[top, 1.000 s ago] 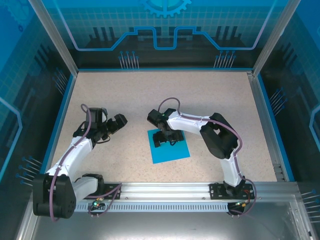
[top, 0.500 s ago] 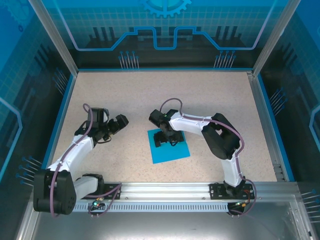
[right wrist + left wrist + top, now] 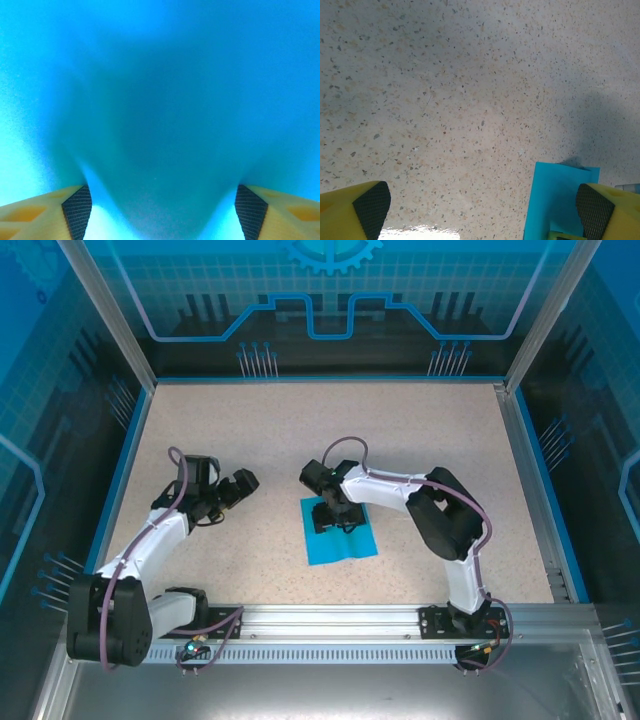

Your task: Fold a paper plane with a square sheet of paper (pick it up from the middle)

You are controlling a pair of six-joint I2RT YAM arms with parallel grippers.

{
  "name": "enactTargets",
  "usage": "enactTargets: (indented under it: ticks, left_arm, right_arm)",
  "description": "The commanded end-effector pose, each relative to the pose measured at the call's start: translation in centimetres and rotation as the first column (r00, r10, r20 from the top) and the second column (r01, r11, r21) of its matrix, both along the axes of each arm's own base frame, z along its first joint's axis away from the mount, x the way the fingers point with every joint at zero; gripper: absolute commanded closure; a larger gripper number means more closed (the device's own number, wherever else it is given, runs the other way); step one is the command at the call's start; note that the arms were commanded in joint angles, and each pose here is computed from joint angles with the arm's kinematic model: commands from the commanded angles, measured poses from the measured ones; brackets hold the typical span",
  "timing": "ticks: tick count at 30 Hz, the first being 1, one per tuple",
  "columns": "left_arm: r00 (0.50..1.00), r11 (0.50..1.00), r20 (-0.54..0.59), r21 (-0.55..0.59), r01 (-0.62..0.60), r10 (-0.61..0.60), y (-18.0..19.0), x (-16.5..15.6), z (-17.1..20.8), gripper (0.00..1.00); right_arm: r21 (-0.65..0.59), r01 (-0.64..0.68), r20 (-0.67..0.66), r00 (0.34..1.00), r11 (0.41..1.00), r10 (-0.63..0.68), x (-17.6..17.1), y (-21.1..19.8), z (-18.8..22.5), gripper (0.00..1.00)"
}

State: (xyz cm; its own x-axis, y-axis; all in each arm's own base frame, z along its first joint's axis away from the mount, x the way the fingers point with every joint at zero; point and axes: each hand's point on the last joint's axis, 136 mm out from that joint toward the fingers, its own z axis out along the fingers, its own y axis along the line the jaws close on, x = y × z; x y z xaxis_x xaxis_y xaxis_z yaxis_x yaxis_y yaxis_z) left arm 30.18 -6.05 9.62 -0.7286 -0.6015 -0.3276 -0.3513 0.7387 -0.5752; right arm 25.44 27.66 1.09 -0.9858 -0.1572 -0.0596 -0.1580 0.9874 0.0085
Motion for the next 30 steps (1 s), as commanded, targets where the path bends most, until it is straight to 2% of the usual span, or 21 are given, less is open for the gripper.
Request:
enactTargets:
  ticks: [1,5,7,10,13,17,23,27,30]
  left_arm:
    - [1.0,0.999,0.0,-0.022,0.024,-0.024,-0.8,0.0,0.1,0.01]
    - [0.999,0.999,-0.006,-0.031,0.038,-0.038,-1.3,-0.2,-0.1,0.02]
    - [0.999,0.998,-0.009,-0.047,0.047,-0.047,-1.7,-0.3,-0.2,0.01]
    - [0.997,0.992,0.011,-0.099,0.079,-0.079,-2.9,-0.4,0.0,0.02]
    - [0.992,0.981,0.039,-0.149,0.125,-0.121,-4.4,-0.4,0.4,0.04]
    - [0.979,0.958,0.092,-0.211,0.195,-0.179,-6.6,-0.2,1.3,0.05]
    - [0.954,0.918,0.118,-0.264,0.297,-0.275,-10.7,-0.2,1.6,0.09]
    - [0.94,0.899,0.109,-0.274,0.342,-0.324,-13.0,-0.3,1.2,0.15]
    - [0.931,0.89,0.093,-0.274,0.365,-0.354,-14.5,-0.3,0.7,0.2]
  right_arm:
    - [0.045,0.028,-0.015,1.0,0.999,-0.028,-0.2,0.1,-1.1,0.35]
    - [0.252,0.012,0.052,0.998,0.968,-0.026,1.2,3.1,2.2,0.57]
    - [0.396,0.004,0.076,0.996,0.918,-0.037,2.0,4.6,4.4,0.63]
    - [0.575,-0.015,0.092,0.995,0.818,-0.047,2.6,6.1,7.4,0.65]
    - [0.703,-0.019,0.082,0.995,0.711,-0.055,3.0,6.6,9.2,0.65]
    - [0.762,0.006,0.054,0.996,0.648,-0.073,3.4,5.8,9.2,0.64]
    - [0.731,0.078,0.014,0.991,0.677,-0.13,3.9,3.0,6.3,0.62]
    - [0.628,0.095,0.031,0.989,0.773,-0.146,3.9,0.6,3.9,0.58]
    - [0.576,0.109,0.025,0.988,0.81,-0.151,3.7,-0.6,2.5,0.55]
